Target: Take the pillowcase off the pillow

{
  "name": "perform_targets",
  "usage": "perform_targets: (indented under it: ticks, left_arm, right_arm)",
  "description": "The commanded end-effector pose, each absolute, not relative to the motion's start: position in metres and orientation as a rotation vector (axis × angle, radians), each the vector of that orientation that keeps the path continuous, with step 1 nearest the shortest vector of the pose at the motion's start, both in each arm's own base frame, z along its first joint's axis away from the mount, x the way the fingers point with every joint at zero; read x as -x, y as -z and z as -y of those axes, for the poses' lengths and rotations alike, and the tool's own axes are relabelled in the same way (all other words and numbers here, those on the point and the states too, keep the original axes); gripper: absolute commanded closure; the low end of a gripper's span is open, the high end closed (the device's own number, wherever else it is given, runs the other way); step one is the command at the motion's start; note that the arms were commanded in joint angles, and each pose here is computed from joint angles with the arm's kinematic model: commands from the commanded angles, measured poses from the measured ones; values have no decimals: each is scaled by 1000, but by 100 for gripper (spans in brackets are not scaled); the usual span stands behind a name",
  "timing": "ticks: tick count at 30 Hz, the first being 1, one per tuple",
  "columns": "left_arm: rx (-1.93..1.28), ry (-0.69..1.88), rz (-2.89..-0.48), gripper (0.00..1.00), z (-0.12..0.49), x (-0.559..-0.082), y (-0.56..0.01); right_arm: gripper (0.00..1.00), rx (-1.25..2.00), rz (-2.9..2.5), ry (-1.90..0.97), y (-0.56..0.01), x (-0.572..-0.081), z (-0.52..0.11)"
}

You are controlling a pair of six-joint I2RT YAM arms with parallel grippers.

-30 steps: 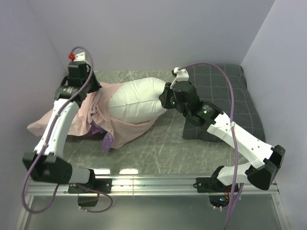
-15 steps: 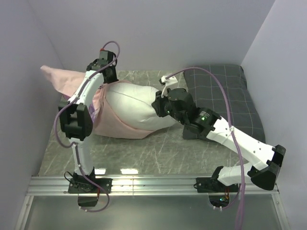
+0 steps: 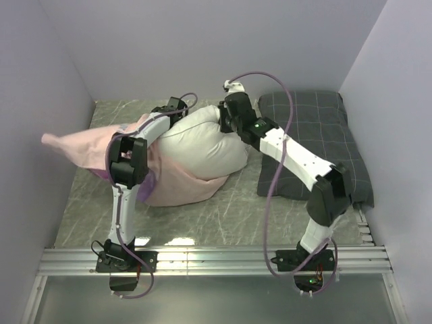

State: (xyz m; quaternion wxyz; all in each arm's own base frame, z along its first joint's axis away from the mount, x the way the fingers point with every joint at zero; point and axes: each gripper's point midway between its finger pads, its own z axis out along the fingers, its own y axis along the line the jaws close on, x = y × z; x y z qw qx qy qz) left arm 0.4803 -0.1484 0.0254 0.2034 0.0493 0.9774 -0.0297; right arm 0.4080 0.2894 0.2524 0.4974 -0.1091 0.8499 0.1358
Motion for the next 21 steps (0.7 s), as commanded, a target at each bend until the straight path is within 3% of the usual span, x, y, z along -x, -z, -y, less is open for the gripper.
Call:
perform_targets:
  ticks: [1, 5, 9, 15, 21]
  left_arm:
    - [-277, 321, -2811, 43, 188, -436, -30]
    - [-232, 358, -2752, 39, 193, -443, -57]
    - [-103, 261, -2569, 27, 177, -469, -125]
    - [95, 252, -2090, 18, 156, -500, -295]
    - [168, 361, -1697, 14, 143, -464, -442]
  right_arm:
    - [77, 171, -2071, -429, -233, -444, -292]
    - [75, 153, -2225, -423, -172, -462, -295]
    - [74, 127, -2324, -459, -129, -459, -301]
    - [68, 102, -2386, -465, -103, -457, -302]
    - [58, 114, -2458, -420, -86, -464, -304]
